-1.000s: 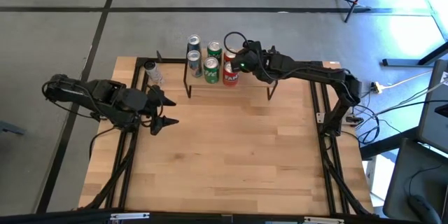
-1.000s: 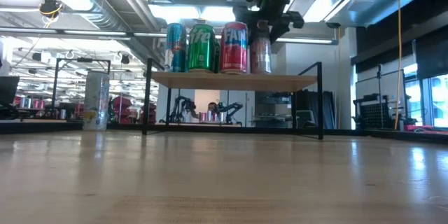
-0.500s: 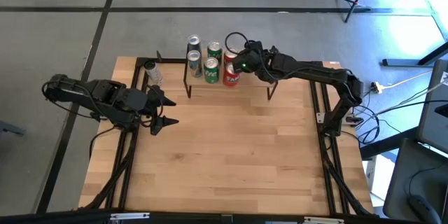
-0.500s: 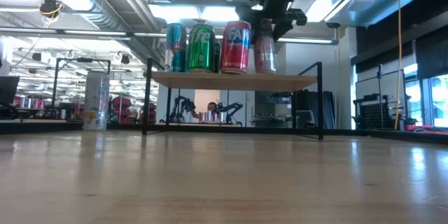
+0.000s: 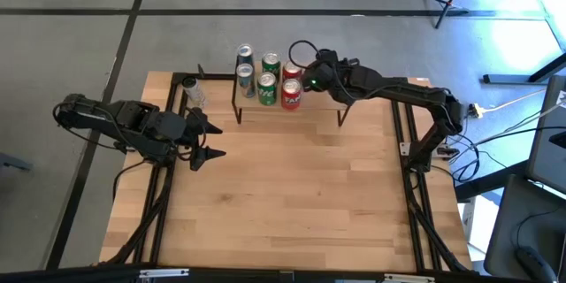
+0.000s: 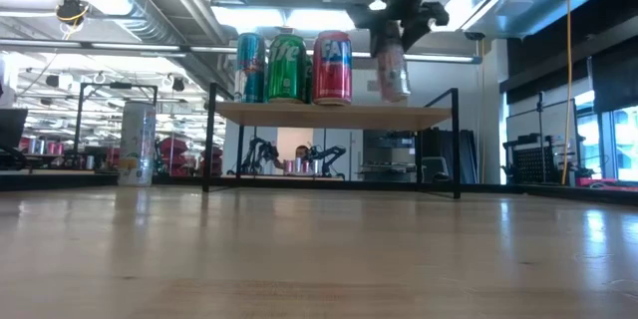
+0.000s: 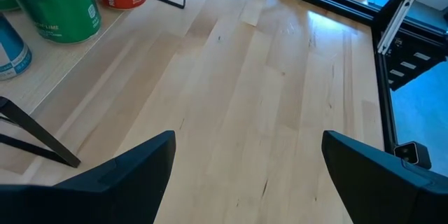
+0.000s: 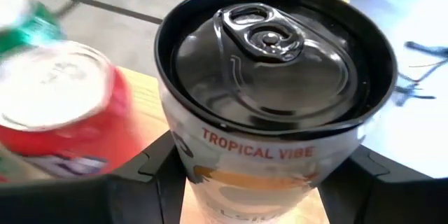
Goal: Place canned beverage on shelf
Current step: Put the bottom white soda can on the shelf
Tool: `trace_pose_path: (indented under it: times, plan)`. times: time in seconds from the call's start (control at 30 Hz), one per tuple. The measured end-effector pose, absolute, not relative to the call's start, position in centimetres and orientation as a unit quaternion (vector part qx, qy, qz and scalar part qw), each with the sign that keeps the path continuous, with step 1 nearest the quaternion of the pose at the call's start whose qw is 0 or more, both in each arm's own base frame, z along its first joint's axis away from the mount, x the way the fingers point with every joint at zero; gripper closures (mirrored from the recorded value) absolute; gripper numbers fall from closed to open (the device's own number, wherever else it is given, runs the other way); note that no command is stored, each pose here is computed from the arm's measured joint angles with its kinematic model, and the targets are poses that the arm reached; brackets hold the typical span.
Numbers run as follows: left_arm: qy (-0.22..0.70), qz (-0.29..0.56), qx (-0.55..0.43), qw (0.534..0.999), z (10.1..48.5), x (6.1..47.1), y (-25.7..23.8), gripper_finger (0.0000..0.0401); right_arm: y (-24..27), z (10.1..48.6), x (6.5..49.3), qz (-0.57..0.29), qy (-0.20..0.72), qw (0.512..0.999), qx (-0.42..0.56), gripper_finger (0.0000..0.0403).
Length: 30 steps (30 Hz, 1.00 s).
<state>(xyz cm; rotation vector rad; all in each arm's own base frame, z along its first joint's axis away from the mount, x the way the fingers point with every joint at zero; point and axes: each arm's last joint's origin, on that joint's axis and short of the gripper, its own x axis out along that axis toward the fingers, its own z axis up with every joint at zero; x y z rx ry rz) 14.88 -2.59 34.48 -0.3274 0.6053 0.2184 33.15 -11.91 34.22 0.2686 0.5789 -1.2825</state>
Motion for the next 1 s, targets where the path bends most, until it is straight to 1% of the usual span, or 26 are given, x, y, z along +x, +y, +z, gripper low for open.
trace_pose_path:
  times: [0.17,0.37,0.57,0.77,0.87,1.0]
  plan:
    - [0.296,0.107,-0.16,0.936,34.5,14.9,-2.6,0.0051,-11.9,33.9,33.0,-0.594,0.265,0.749,0.124,0.0178]
    - [0.296,0.107,-0.16,0.936,34.5,14.9,-2.6,0.0051,-12.8,31.8,33.2,-0.587,0.261,0.751,0.151,0.0179]
    - [0.296,0.107,-0.16,0.936,34.5,14.9,-2.6,0.0051,-12.9,31.7,33.6,-0.58,0.234,0.761,0.172,0.0176]
    - [0.296,0.107,-0.16,0.936,34.5,14.9,-2.6,0.0051,-12.8,31.7,33.7,-0.578,0.234,0.762,0.173,0.0169]
    - [0.296,0.107,-0.16,0.936,34.5,14.9,-2.6,0.0051,-12.8,31.7,33.7,-0.58,0.235,0.761,0.172,0.0158]
    - [0.296,0.107,-0.16,0.936,34.5,14.9,-2.6,0.0051,-12.9,31.7,33.6,-0.585,0.234,0.759,0.167,0.0129]
